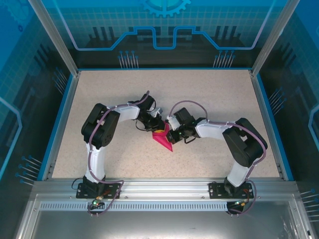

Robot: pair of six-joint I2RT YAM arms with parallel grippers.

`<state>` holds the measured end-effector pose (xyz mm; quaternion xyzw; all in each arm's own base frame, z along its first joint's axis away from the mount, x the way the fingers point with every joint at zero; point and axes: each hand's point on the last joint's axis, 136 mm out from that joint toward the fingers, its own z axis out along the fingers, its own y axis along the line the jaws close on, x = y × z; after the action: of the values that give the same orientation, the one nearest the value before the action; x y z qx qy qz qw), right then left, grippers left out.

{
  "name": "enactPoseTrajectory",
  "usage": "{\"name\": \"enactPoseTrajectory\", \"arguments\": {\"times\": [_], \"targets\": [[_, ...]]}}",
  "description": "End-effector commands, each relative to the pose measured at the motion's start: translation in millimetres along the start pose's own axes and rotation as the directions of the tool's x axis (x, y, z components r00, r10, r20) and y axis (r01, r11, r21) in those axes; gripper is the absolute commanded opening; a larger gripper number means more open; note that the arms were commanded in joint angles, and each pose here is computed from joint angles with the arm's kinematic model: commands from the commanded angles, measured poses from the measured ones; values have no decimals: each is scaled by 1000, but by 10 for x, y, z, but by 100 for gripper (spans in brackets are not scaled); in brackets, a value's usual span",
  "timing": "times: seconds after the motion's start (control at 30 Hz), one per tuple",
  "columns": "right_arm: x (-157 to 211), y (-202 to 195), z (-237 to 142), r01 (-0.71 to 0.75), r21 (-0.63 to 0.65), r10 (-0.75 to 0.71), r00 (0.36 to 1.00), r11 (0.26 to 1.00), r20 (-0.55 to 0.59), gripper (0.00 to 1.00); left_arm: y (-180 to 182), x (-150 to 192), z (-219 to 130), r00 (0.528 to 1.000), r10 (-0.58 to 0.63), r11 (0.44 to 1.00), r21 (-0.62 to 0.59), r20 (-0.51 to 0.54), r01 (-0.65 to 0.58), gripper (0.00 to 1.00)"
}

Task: Fold a paper plane with a square sheet of paper (fold left side to right side)
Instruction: Third fold the triangle at the center of the table.

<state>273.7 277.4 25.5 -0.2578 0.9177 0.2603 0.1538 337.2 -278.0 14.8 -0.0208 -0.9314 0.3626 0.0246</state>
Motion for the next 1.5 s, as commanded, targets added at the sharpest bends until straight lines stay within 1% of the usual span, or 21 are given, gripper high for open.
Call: {"name": "enactPoseTrajectory", "arguments": {"times": [0.0, 0.53, 1.47], "targets": [[-21, -28, -45, -28, -8, 28, 1000, 1000, 8, 0, 204, 159, 115, 998, -26, 998, -58, -51, 23, 14], [-40, -99, 15, -41, 26, 41, 999, 999, -12, 0, 202, 162, 111, 998, -26, 998, -59, -52, 23, 14], [-15, -142, 64, -49, 42, 51, 998, 998, -37, 0, 209, 182, 109, 998, -26, 998, -62, -56, 23, 13]]}}
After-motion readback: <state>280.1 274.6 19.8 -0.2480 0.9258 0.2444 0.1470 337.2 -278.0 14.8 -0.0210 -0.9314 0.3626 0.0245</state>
